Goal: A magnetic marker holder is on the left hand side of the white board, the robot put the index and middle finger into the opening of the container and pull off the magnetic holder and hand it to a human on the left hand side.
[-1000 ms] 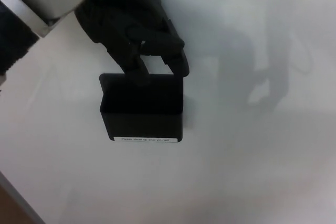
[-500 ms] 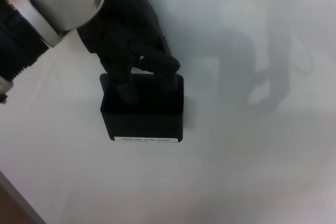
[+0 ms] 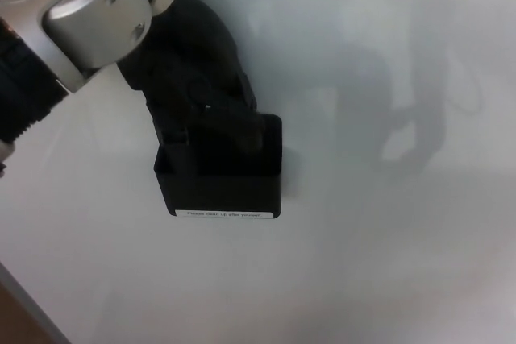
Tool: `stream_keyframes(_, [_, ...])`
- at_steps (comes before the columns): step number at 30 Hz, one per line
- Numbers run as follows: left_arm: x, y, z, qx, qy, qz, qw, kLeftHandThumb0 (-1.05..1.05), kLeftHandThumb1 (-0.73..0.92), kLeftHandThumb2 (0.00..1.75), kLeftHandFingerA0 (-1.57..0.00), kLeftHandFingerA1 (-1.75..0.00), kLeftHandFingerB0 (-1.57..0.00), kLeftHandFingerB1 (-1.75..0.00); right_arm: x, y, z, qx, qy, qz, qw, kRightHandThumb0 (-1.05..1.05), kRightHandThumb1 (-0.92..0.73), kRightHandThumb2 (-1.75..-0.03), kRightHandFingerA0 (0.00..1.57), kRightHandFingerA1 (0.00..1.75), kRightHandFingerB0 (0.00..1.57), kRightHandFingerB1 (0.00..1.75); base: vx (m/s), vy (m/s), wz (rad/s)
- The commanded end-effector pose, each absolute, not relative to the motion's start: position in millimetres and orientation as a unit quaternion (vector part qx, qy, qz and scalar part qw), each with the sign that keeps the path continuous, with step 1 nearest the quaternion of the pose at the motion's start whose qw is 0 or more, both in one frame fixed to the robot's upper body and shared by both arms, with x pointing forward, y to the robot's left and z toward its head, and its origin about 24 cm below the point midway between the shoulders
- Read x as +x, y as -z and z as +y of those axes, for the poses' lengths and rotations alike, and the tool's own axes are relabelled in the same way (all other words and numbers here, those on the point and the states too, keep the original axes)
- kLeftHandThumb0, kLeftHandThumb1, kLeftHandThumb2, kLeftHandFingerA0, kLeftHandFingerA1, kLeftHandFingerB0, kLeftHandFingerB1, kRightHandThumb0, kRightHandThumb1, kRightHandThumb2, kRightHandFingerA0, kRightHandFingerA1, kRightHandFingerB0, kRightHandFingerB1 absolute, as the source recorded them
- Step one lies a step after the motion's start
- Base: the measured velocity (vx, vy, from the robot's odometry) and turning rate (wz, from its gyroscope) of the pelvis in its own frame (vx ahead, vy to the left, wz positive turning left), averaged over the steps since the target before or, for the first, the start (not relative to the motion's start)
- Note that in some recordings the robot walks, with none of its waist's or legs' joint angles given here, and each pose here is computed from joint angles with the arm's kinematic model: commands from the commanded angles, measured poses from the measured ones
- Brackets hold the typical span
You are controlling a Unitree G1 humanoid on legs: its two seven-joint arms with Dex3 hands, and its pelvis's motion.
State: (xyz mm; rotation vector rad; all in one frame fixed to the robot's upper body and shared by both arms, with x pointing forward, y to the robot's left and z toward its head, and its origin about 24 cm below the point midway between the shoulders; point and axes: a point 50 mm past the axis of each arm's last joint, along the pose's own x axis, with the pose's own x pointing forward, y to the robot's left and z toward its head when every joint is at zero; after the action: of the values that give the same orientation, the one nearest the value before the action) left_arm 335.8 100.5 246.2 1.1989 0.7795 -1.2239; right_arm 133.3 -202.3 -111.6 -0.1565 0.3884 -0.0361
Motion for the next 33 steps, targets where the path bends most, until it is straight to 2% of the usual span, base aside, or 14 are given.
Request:
stream_keyframes(1, [335.2,-240.8,103.3,0.523,0.522,0.32,0.593,-0.88,0.75,1.13,-0.04,-0.41,-0.05,-0.18,133.7,110.7,-207.4,-0.079,0.027,0.193,0.978,-0.48,-0.44,-0.85,0.89,0.71,0.5,0.57,0.0,0.0,0.0])
stream_keyframes(5, [334.6,-235.3,101.0,0.531,0.529,0.302,0.589,-0.88,0.75,1.13,-0.08,-0.48,0.0,-0.2,133.3,110.3,-208.1,-0.081,0.026,0.192,0.978,-0.5,-0.44,-0.86,0.89,0.71,0.49,0.57,0.0,0.0,0.0])
stream_keyframes(6, [334.5,-235.0,100.9,0.531,0.529,0.298,0.591,-0.93,0.78,0.81,-0.15,-0.43,-0.06,-0.2,133.5,110.1,-208.0,-0.082,0.025,0.191,0.978,-0.5,-0.44,-0.86,0.89,0.71,0.49,0.57,0.0,0.0,0.0])
stream_keyframes(8, [334.3,-234.6,100.0,0.537,0.528,0.294,0.589,-0.88,0.74,1.1,-0.39,-0.59,-0.07,-0.29,134.1,109.9,-207.8,-0.08,0.025,0.189,0.978,-0.48,-0.43,-0.85,0.89,0.71,0.49,0.57,0.0,0.0,0.0])
stream_keyframes(9, [334.4,-234.0,99.7,0.538,0.528,0.294,0.589,-0.89,0.92,0.69,-0.3,-0.43,-0.04,-0.23,134.3,109.9,-208.0,-0.079,0.025,0.189,0.978,-0.49,-0.44,-0.86,0.89,0.71,0.5,0.58,0.0,0.0,0.0])
stream_keyframes(12, [334.7,-232.0,99.1,0.536,0.53,0.296,0.586,-0.89,0.73,1.09,-0.14,-0.48,-0.02,-0.22,134.6,110.0,-208.1,-0.081,0.025,0.19,0.978,-0.48,-0.44,-0.86,0.89,0.71,0.5,0.57,0.0,0.0,0.0])
stream_keyframes(14, [334.8,-230.2,98.9,0.541,0.527,0.295,0.585,-0.91,0.92,0.69,-0.25,-0.37,-0.08,-0.23,134.5,109.7,-208.1,-0.081,0.025,0.189,0.978,-0.5,-0.44,-0.86,0.89,0.71,0.5,0.58,0.0,0.0,0.0])
stream_keyframes(19, [334.6,-224.9,99.8,0.545,0.525,0.3,0.58,-0.9,0.92,0.69,-0.29,-0.4,-0.04,-0.23,134.7,109.6,-208.0,-0.081,0.024,0.189,0.978,-0.5,-0.44,-0.86,0.89,0.71,0.5,0.57,0.0,0.0,0.0])
stream_keyframes(20, [334.4,-223.3,100.2,0.546,0.528,0.3,0.577,-0.89,0.75,1.11,-0.37,-0.55,-0.06,-0.31,135.5,109.1,-208.1,-0.085,0.024,0.187,0.978,-0.49,-0.44,-0.86,0.89,0.71,0.51,0.58,0.0,0.0,0.0])
stream_keyframes(21, [334.2,-222.5,100.1,0.551,0.526,0.298,0.575,-0.9,0.92,0.69,-0.57,-0.46,-0.14,-0.26,135.7,108.9,-208.1,-0.086,0.024,0.186,0.978,-0.49,-0.44,-0.86,0.89,0.71,0.51,0.58,0.0,0.0,0.0])
stream_keyframes(26, [334.3,-217.6,100.0,0.574,0.534,0.309,0.538,-0.92,0.92,0.71,-0.46,-0.43,-0.07,-0.24,137.8,108.7,-207.5,-0.079,0.024,0.186,0.979,-0.5,-0.44,-0.87,0.89,0.71,0.52,0.58,0.0,0.0,0.0])
stream_keyframes(27, [334.2,-214.7,100.4,0.566,0.537,0.319,0.539,-0.87,0.72,1.09,-0.17,-0.5,-0.04,-0.26,137.9,108.8,-207.5,-0.081,0.024,0.186,0.979,-0.51,-0.44,-0.86,0.89,0.71,0.52,0.58,0.0,0.0,0.0])
stream_keyframes(31, [333.6,-210.7,100.6,0.571,0.535,0.324,0.532,-0.97,0.79,1.12,-0.31,-0.51,-0.05,-0.13,138.4,108.5,-207.1,-0.083,0.024,0.185,0.979,-0.42,-0.59,-0.58,0.98,0.55,0.58,0.42,0.0,0.0,0.0])
stream_keyframes(33, [333.6,-207.4,101.5,0.567,0.532,0.335,0.532,-0.92,0.9,0.67,-0.25,-0.36,0.0,-0.18,140.2,107.8,-206.7,-0.085,0.024,0.182,0.979,-0.43,-0.58,-0.58,1.0,0.54,0.58,0.41,0.0,0.0,0.0])
